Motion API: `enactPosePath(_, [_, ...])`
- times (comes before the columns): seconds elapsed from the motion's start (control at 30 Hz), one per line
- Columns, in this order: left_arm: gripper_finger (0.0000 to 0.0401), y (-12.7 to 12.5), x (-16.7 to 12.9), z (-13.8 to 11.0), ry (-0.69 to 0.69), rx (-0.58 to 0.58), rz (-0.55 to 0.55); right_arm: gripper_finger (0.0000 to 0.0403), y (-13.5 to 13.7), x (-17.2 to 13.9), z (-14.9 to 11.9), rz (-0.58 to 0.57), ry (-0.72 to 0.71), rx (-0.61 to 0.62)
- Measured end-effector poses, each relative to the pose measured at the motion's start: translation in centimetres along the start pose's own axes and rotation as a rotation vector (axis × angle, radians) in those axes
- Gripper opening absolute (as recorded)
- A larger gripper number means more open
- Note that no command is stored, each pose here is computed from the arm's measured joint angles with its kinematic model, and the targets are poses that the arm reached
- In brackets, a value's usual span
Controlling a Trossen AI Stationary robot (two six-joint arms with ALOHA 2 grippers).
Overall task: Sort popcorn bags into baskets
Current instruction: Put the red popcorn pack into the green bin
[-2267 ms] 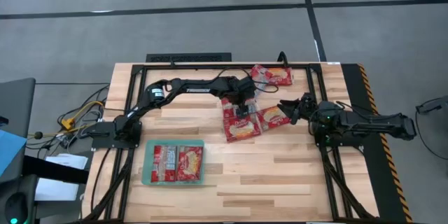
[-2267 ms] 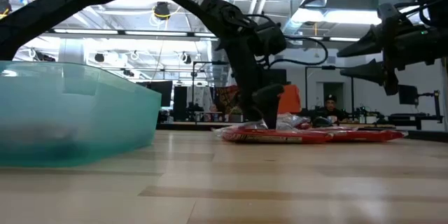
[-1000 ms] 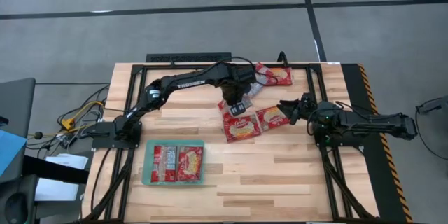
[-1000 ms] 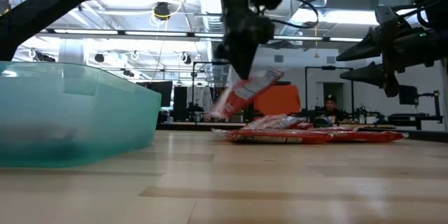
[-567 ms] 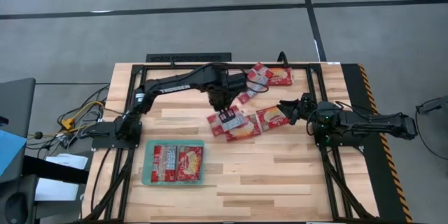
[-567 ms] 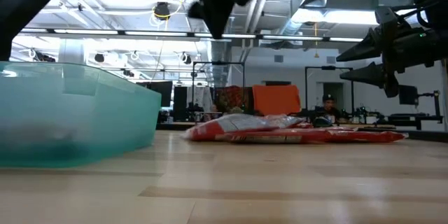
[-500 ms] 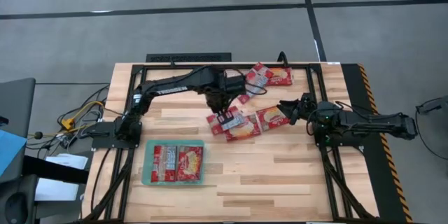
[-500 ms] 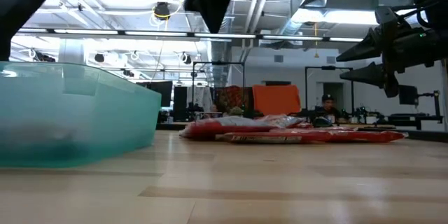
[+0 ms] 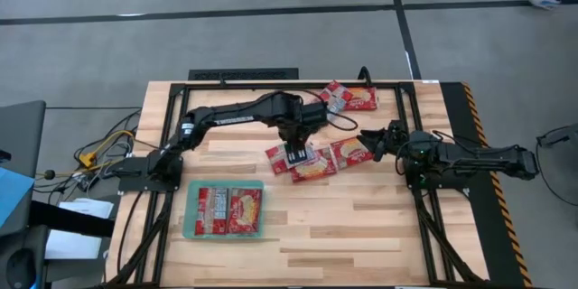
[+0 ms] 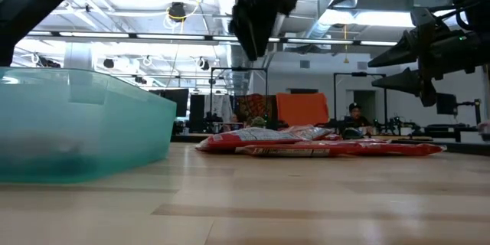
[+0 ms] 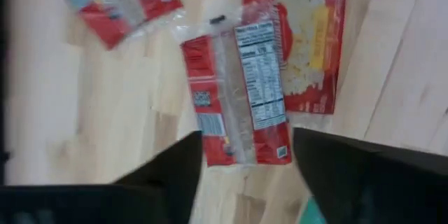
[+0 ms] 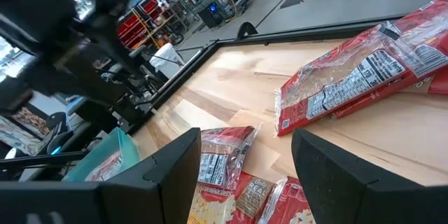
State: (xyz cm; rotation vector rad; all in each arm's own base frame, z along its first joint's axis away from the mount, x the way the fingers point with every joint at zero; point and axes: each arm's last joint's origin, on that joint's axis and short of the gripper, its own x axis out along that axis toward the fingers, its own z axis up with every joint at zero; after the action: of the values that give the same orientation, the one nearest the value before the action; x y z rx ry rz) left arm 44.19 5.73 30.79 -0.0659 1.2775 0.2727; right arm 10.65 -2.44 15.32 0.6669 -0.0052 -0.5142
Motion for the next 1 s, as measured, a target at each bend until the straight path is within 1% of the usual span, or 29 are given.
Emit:
enactPosePath(0.07, [0.0262, 0.4, 1.8, 0.4, 0.021, 0.004, 0.001, 0.0249, 0.0, 0.0, 0.0, 0.000, 0.000, 0.000])
enactPosePath(0.13, [0.0300, 0.9, 3.2, 0.6, 0.053, 0.014, 0.011, 0.0249, 0.0, 0.0, 0.0, 0.000, 0.000, 0.000])
enactPosePath(0.2, [0.0323, 1.1, 3.8, 0.8, 0.048, 0.011, 0.022, 0.0249, 0.0, 0.0, 0.0, 0.000, 0.001, 0.000])
enactPosePath(0.27, [0.0331, 1.3, 4.8, 0.9, 0.039, -0.014, 0.022, 0.0249, 0.0, 0.0, 0.0, 0.000, 0.001, 0.000])
enactPosePath(0.37, [0.0325, 1.1, 6.3, 0.2, 0.075, -0.044, 0.006, 0.0249, 0.0, 0.0, 0.0, 0.000, 0.001, 0.000])
enactPosePath(0.4, [0.0319, 0.9, 6.4, -0.1, 0.083, -0.039, 0.004, 0.0249, 0.0, 0.0, 0.0, 0.000, 0.001, 0.000])
enactPosePath(0.47, [0.0306, 0.6, 5.4, -0.6, 0.051, -0.032, 0.020, 0.0249, 0.0, 0.0, 0.0, 0.000, 0.001, 0.000])
enactPosePath(0.53, [0.0293, 0.3, 4.9, -1.4, -0.013, -0.030, 0.029, 0.0249, 0.0, 0.0, 0.0, -0.001, 0.001, 0.000])
enactPosePath(0.6, [0.0282, 0.1, 5.6, -2.6, -0.076, -0.065, 0.001, 0.0249, 0.0, 0.0, 0.0, 0.000, 0.001, 0.000])
enactPosePath(0.67, [0.0275, 0.1, 6.5, -4.4, -0.127, -0.106, -0.040, 0.0249, 0.0, 0.0, 0.0, 0.002, 0.003, 0.000])
enactPosePath(0.7, [0.0273, 0.1, 6.6, -5.3, -0.174, -0.122, -0.048, 0.0249, 0.0, 0.0, 0.0, 0.003, 0.004, -0.001])
enactPosePath(0.73, [0.0271, 0.2, 6.6, -6.0, -0.234, -0.135, -0.048, 0.0249, 0.0, 0.0, 0.0, 0.002, 0.004, -0.001])
enactPosePath(0.83, [0.0270, 0.4, 7.4, -8.0, -0.393, -0.166, 0.000, 0.0249, 0.0, 0.0, 0.0, 0.003, 0.004, -0.001])
enactPosePath(0.9, [0.0270, 0.4, 8.7, -8.8, -0.455, -0.176, 0.012, 0.0249, 0.0, 0.0, 0.0, 0.002, 0.004, -0.001])
enactPosePath(1.0, [0.0270, 0.2, 9.5, -8.9, -0.545, -0.192, -0.026, 0.0249, 0.0, 0.0, 0.0, 0.003, 0.004, -0.001])
